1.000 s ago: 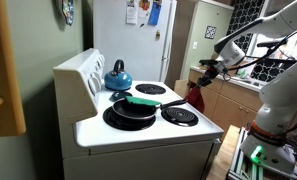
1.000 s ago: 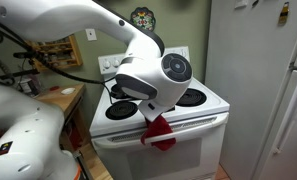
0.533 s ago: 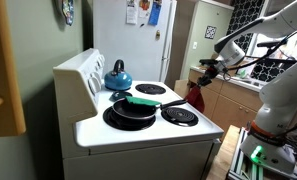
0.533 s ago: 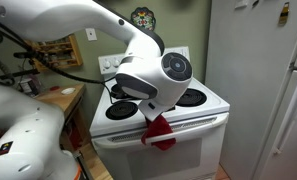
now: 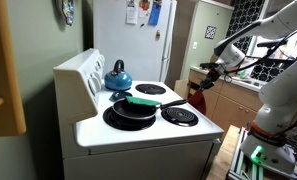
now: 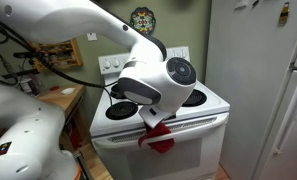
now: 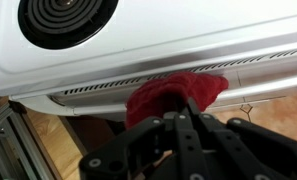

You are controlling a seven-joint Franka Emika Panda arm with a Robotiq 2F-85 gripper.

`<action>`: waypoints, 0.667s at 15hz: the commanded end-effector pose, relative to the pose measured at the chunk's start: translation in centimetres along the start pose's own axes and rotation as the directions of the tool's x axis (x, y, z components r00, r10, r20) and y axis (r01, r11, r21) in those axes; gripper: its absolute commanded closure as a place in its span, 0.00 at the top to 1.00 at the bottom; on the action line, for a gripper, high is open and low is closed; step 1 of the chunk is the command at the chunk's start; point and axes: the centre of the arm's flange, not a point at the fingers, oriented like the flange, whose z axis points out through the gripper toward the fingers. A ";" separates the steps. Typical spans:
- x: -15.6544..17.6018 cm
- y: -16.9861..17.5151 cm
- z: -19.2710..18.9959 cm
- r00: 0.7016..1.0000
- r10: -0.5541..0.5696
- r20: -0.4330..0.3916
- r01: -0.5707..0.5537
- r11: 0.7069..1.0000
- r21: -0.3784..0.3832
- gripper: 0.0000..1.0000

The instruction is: Pick up the red cloth and hang it on the oven door

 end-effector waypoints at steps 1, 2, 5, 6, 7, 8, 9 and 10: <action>2.4 -1.7 -0.2 0.995 0.073 -0.062 -0.075 0.997 -0.028 0.01; 3.0 -2.1 -0.1 0.993 0.088 -0.076 -0.090 0.995 -0.033 0.01; 4.9 -3.8 0.7 0.983 0.123 -0.139 -0.127 0.992 -0.022 0.01; 5.3 -4.3 1.0 0.981 0.128 -0.148 -0.131 0.991 -0.012 0.01; 5.5 -4.7 1.4 0.979 0.131 -0.157 -0.132 0.991 0.005 0.01; 5.6 -5.3 1.9 0.978 0.129 -0.165 -0.129 0.992 0.013 0.01; 5.8 -5.6 2.3 0.975 0.132 -0.179 -0.130 0.991 0.020 0.01; 5.9 -6.0 2.8 0.973 0.131 -0.191 -0.129 0.991 0.025 0.01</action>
